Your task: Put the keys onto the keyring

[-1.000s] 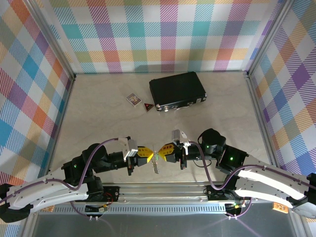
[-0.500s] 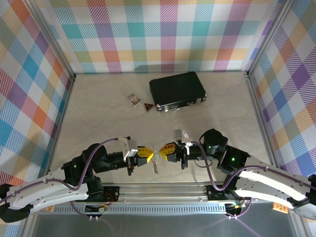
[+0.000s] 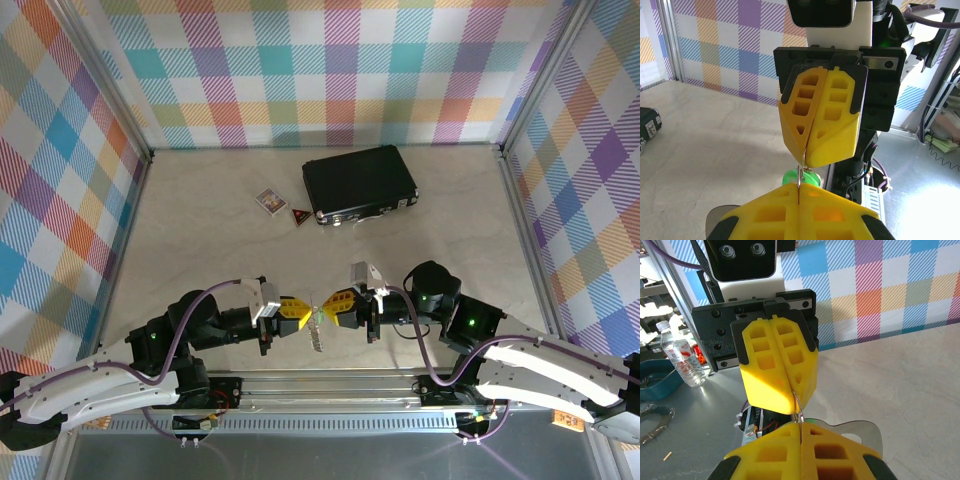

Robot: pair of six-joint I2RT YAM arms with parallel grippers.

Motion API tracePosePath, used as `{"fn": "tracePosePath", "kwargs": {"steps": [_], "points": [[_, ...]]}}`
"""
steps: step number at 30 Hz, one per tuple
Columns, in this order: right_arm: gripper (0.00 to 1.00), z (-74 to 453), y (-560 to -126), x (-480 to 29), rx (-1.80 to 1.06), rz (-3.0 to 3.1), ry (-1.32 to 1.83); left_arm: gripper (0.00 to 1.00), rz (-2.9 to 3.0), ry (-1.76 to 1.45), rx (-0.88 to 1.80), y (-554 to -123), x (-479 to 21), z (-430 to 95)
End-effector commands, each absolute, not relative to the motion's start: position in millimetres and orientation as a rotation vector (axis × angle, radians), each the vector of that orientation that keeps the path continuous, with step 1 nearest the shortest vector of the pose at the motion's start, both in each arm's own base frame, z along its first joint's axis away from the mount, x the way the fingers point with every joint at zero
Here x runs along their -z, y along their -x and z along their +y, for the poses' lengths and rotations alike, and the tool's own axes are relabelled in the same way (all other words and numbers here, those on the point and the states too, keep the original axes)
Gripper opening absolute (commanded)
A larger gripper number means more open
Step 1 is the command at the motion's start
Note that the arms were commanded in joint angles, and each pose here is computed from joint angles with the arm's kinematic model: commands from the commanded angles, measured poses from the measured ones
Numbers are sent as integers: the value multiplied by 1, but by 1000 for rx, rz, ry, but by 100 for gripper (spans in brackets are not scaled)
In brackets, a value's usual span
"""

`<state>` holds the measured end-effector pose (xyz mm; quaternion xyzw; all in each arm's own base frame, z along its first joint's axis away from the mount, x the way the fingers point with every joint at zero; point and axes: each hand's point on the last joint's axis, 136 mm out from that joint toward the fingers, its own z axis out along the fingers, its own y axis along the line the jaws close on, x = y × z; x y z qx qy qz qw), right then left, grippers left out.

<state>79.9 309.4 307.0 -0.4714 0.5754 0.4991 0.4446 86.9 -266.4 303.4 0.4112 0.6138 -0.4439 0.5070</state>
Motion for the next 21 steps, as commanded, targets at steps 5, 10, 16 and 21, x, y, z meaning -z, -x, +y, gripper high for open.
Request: {"fn": "tracePosePath", "kwargs": {"steps": [5, 10, 16, 21], "points": [[0, 312, -81, -306, -1238, 1415, 1162, 0, 1412, -970, 1115, -83, -320, -268], [0, 309, -81, -307, -1237, 1411, 1150, 0, 1410, -963, 1113, -83, -320, -266], [0, 308, -82, -305, -1230, 1415, 1147, 0, 1409, -967, 1115, -82, -320, -266], [0, 307, -81, -306, -1226, 1404, 1144, 0, 1409, -965, 1113, -83, -320, -266]]}}
